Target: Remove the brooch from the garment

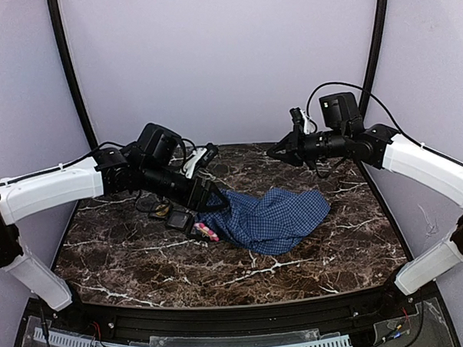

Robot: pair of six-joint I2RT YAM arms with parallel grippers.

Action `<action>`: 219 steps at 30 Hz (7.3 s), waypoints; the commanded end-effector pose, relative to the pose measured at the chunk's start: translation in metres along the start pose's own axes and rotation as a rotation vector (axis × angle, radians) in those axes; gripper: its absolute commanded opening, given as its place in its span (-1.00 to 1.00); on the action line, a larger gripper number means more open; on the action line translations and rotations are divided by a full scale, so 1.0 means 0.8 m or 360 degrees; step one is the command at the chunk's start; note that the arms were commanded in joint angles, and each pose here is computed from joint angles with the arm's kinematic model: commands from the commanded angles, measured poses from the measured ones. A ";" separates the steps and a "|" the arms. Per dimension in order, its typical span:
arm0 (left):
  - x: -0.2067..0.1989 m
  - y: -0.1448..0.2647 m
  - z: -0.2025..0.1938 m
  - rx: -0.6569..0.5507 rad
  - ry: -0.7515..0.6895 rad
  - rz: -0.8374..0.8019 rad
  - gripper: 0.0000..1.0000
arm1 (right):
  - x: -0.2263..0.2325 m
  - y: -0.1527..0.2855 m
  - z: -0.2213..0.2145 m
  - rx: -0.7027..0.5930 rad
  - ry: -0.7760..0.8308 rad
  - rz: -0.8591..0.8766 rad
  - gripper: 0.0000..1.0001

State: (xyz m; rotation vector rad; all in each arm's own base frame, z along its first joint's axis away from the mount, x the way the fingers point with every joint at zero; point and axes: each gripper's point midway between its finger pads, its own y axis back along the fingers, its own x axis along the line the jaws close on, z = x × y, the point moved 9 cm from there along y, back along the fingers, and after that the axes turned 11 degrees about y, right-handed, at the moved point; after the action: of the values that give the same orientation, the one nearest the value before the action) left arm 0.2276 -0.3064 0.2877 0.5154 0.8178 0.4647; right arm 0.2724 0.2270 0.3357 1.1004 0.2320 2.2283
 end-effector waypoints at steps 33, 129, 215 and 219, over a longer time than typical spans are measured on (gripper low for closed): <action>0.122 -0.003 -0.038 0.0130 0.0919 0.0309 0.31 | 0.016 0.022 0.003 -0.0080 0.0065 0.0136 -1.00; 0.047 0.017 0.080 -0.0454 0.0412 -0.0165 0.65 | -0.034 0.052 0.056 -0.0335 0.0108 -0.0274 -1.00; 0.181 -0.021 0.066 -0.0579 0.0808 0.0233 0.49 | -0.452 -0.209 0.046 -0.0165 -0.0641 -0.0189 -1.00; 0.183 -0.021 0.065 -0.0572 0.0811 0.0232 0.48 | -0.444 -0.211 0.033 -0.0099 -0.0655 -0.0193 -1.00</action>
State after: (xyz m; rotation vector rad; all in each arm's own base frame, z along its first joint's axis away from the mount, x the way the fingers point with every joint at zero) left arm 0.3626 -0.2560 0.2088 0.1348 1.1881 0.8800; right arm 0.5496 0.1309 0.0711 1.3394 -0.0392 1.9029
